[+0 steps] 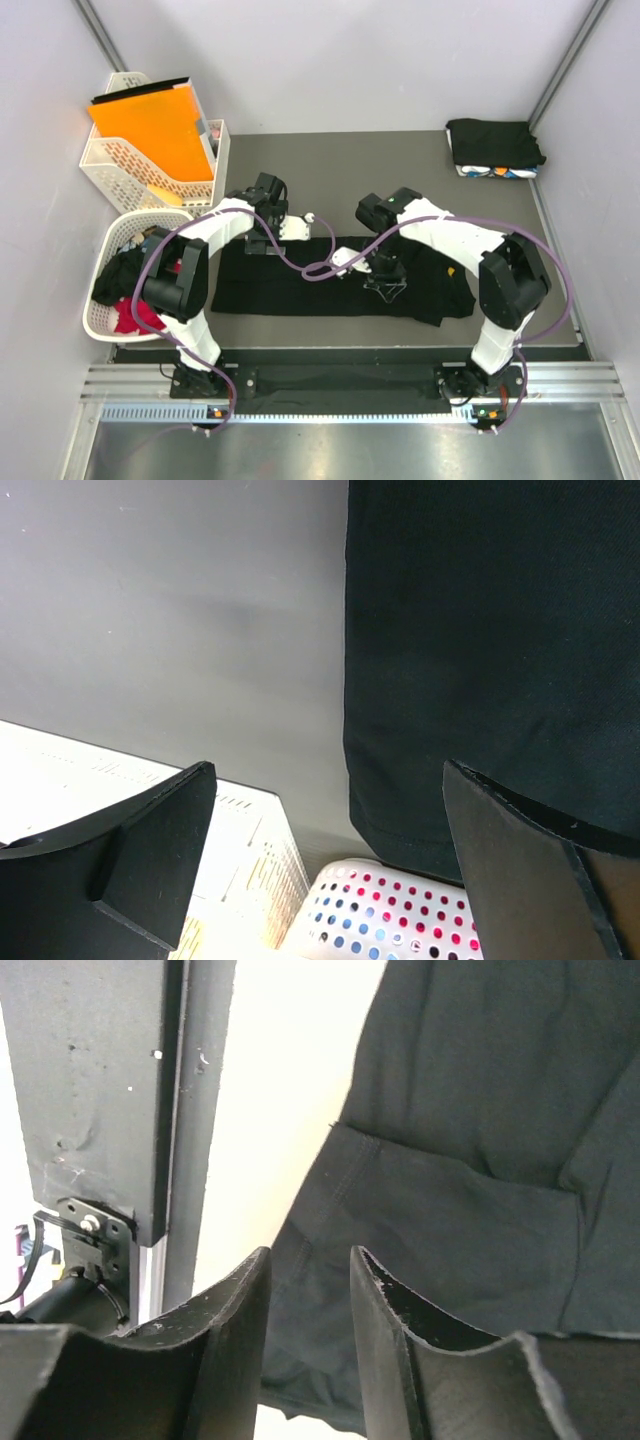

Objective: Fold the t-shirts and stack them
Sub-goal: Fold the other side of the tshirt into a rectangle

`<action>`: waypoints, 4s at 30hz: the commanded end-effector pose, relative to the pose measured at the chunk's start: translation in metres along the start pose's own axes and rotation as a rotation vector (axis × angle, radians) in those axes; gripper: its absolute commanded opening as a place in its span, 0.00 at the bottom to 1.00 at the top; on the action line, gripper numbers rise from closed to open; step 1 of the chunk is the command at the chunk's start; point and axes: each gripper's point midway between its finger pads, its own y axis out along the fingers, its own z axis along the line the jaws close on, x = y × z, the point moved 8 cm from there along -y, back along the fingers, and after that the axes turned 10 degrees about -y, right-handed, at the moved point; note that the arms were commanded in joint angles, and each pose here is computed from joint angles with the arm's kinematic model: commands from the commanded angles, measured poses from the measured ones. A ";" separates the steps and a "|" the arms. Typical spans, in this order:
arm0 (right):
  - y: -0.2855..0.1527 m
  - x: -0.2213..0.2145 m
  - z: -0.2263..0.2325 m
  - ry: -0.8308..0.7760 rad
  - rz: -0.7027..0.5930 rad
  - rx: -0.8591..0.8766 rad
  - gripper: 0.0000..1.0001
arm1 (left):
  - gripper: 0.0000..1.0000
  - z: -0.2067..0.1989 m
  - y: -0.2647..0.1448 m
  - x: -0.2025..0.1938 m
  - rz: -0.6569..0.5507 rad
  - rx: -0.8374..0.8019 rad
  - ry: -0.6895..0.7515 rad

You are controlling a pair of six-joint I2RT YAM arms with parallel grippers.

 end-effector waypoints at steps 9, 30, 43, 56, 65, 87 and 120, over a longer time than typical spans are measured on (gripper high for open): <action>-0.079 -0.064 -0.062 0.379 -0.095 -0.476 0.37 | 0.99 0.007 0.001 0.006 -0.037 0.046 0.024; -0.114 -0.177 -0.093 0.877 -0.407 -0.453 0.27 | 0.99 0.017 0.021 0.005 0.001 0.121 0.004; -0.099 -0.205 -0.073 1.049 -0.564 -0.275 0.28 | 0.99 0.015 0.035 0.006 0.023 0.094 -0.003; -0.103 -0.217 -0.048 1.135 -0.554 -0.263 0.30 | 0.99 0.022 0.034 0.010 0.017 0.099 -0.010; -0.098 -0.219 -0.026 1.161 -0.541 -0.269 0.33 | 0.99 0.018 0.034 0.010 0.013 0.088 -0.018; -0.078 -0.234 -0.043 1.185 -0.548 -0.311 0.33 | 0.99 0.017 0.035 0.017 -0.009 0.082 -0.007; -0.076 -0.241 -0.040 1.184 -0.446 -0.373 0.00 | 0.99 0.015 0.044 0.017 -0.001 0.069 0.000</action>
